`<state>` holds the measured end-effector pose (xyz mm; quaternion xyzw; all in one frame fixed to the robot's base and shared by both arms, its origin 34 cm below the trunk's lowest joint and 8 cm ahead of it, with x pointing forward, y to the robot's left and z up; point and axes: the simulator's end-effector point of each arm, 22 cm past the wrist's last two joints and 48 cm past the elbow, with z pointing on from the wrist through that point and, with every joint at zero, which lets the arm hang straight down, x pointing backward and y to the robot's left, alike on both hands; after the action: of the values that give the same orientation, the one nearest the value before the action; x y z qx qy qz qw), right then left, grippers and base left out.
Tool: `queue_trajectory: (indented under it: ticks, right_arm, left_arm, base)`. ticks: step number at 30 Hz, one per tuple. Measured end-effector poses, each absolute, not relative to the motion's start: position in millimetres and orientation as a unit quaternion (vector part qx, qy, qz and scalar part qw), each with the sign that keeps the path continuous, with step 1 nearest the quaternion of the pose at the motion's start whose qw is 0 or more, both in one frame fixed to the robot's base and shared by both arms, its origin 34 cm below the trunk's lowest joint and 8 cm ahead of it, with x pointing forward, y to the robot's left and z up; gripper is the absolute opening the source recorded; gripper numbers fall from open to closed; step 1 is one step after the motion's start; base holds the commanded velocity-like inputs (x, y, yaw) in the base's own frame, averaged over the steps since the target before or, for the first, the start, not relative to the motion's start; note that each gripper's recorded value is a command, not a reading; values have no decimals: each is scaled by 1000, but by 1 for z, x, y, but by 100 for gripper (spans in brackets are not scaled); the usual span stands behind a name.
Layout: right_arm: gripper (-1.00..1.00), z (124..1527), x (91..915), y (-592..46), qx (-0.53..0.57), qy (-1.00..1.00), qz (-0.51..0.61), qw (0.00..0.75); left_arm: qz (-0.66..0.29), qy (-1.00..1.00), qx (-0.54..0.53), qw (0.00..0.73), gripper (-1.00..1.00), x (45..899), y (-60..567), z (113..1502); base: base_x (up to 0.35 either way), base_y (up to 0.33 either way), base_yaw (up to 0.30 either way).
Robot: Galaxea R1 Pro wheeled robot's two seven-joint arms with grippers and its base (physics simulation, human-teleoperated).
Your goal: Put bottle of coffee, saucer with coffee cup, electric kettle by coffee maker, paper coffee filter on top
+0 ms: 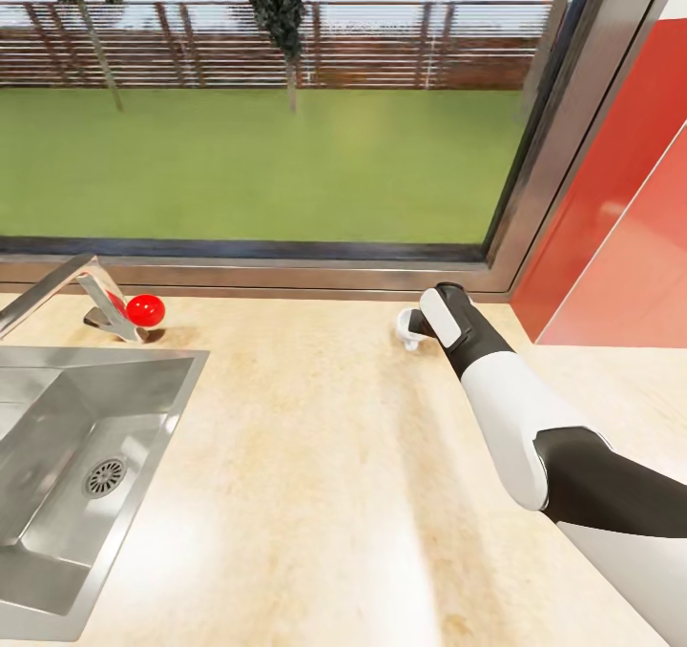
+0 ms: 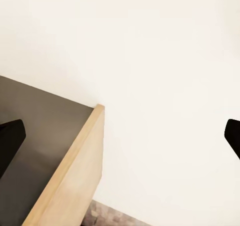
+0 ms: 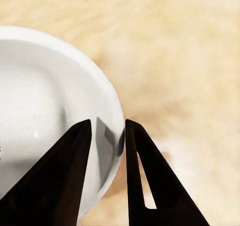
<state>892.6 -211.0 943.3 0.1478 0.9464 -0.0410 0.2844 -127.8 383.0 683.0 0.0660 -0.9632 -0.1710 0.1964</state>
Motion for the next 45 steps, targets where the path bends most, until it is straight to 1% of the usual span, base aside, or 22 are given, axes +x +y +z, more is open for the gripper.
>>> queue_trajectory:
  ticks: [26, 31, 35, 45]
  right_arm:
    - [-100, 946, 895, -207, 152, 945, -28, 287]
    - [-100, 947, 896, -206, 152, 945, -28, 289]
    - [-100, 964, 904, -208, 154, 938, -26, 310]
    - [-100, 950, 896, -203, 151, 942, -27, 298]
  left_arm:
    - [-172, -963, 66, 194, 100, -126, 385, 682]
    - [-174, -963, 70, 195, 100, -126, 385, 682]
    - [-176, -962, 73, 193, 100, -124, 387, 682]
    - [-175, -963, 71, 191, 100, -122, 387, 680]
  base:
    - [-4, 0, 0]
    - [-240, 0, 0]
    - [-332, 0, 0]
    - [-338, 0, 0]
